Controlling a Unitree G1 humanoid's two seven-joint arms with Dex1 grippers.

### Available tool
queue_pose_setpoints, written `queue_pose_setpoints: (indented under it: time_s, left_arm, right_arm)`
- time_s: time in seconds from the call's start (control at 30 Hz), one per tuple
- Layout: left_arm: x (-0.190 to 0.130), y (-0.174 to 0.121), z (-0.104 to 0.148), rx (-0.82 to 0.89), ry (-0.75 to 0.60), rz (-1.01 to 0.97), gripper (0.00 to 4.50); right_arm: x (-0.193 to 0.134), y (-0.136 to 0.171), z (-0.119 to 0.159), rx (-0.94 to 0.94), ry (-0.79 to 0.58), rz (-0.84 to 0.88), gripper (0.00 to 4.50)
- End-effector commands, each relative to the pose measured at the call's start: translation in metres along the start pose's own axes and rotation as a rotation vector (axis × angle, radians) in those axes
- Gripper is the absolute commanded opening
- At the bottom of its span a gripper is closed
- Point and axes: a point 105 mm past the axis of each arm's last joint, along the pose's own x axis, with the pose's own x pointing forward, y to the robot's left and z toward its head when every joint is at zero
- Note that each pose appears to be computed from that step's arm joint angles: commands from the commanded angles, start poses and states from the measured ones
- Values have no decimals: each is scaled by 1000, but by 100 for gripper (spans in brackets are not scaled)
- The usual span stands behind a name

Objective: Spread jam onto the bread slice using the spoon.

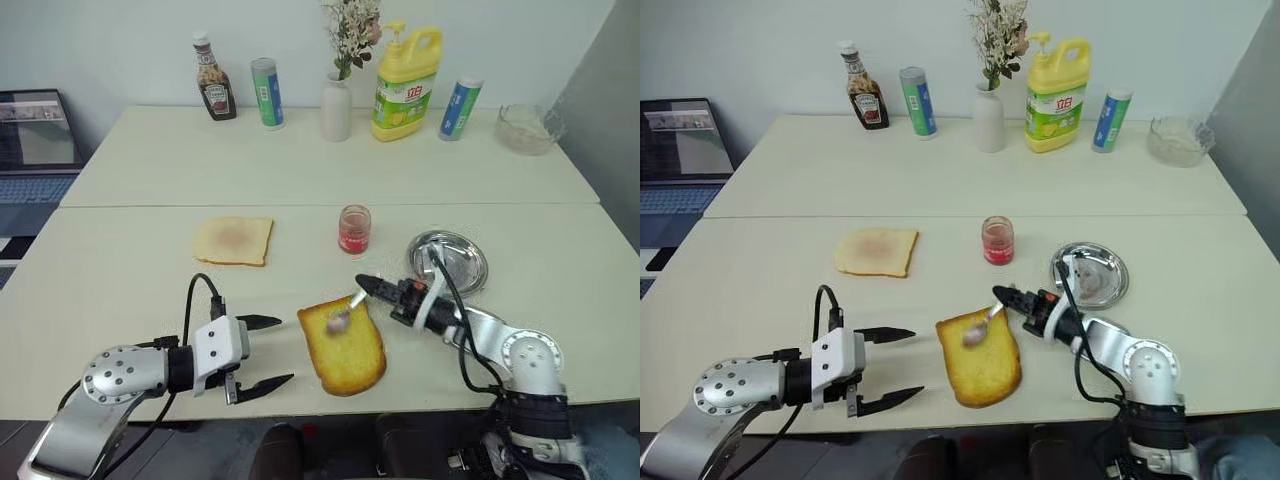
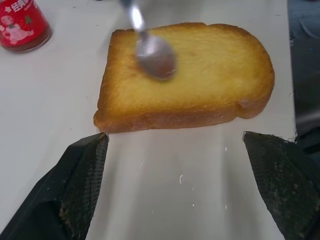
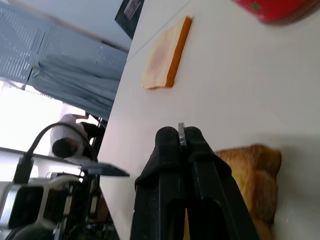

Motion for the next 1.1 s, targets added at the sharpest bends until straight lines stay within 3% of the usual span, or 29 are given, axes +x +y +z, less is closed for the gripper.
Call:
queue_pose_setpoints:
  time_s: [0.03,0.37,0.6,0.97,1.1]
  left_arm:
    - [-5,4,8,48,-14,13,450]
    - [-17,7,6,45,5,67,450]
    - [-15,-3,8,31,0,67,450]
    - [-10,-7,12,23,-10,65,450]
    - [-9,-8,13,25,-13,60,450]
  right_arm:
    - [-7,10,0,-61,30,35,1]
    - [-4,0,57,-20,-208,-15,1]
    - [6,4,35,6,-108,22,1]
    - [-24,9,9,-50,54,35,1]
    - [-29,24,18,-68,21,99,1]
